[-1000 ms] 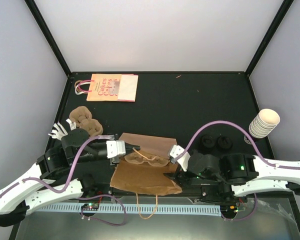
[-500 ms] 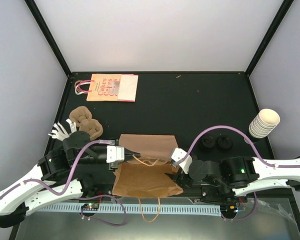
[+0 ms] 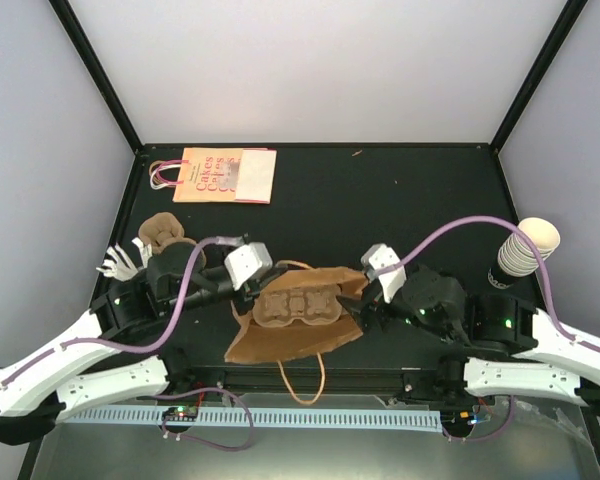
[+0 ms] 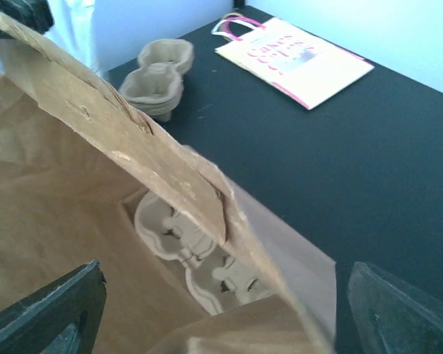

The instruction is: Pack the takeout coffee

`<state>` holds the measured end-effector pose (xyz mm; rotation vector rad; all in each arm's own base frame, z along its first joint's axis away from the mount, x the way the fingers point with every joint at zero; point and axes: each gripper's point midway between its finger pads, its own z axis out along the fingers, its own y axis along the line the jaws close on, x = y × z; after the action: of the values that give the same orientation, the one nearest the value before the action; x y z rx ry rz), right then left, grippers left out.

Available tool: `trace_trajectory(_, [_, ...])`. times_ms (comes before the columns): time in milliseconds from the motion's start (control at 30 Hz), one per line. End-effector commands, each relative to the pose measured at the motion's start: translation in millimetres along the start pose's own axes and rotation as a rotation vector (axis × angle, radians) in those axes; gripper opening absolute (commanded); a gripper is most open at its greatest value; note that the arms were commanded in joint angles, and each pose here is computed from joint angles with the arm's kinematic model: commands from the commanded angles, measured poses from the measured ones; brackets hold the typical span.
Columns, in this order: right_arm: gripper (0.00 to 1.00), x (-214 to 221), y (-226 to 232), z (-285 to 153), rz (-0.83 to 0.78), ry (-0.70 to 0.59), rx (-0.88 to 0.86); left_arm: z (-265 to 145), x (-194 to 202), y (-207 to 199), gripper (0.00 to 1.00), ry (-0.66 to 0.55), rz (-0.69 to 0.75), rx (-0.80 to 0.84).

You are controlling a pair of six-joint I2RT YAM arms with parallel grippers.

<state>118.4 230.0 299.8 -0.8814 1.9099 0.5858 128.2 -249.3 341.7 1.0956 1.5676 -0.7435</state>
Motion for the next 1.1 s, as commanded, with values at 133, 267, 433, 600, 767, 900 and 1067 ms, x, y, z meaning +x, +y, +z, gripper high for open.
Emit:
trace_trajectory(133, [0.97, -59.9, -52.4, 8.6, 0.135, -0.065, 0.114, 15.5, -3.6, 76.8, 0.02, 0.121, -0.314, -0.312])
trace_trajectory(267, [0.99, -82.1, -93.2, 18.3, 0.191, -0.071, 0.240, 18.9, -0.6, 113.1, 0.02, 0.119, -0.467, -0.371])
trace_trajectory(433, [1.00, -107.8, -127.5, 16.3, 0.257, -0.117, 0.300, 15.5, -1.7, 158.3, 0.02, 0.068, -0.651, -0.441])
trace_trajectory(600, [0.98, -105.6, -140.4, 24.6, 0.294, -0.056, 0.334, 9.5, 2.0, 195.3, 0.02, 0.015, -0.789, -0.514])
trace_trajectory(767, [0.96, -93.2, -136.3, 30.3, 0.316, -0.029, 0.310, -1.5, 15.3, 223.0, 0.02, -0.036, -0.872, -0.624])
trace_trajectory(900, [0.95, -79.5, -132.6, 35.8, 0.337, -0.002, 0.291, -17.5, 20.5, 235.4, 0.02, -0.094, -0.897, -0.710])
trace_trajectory(1067, [0.95, -68.2, -130.0, 36.6, 0.339, 0.004, 0.279, -28.8, 1.3, 229.7, 0.32, -0.170, -0.834, -0.692])
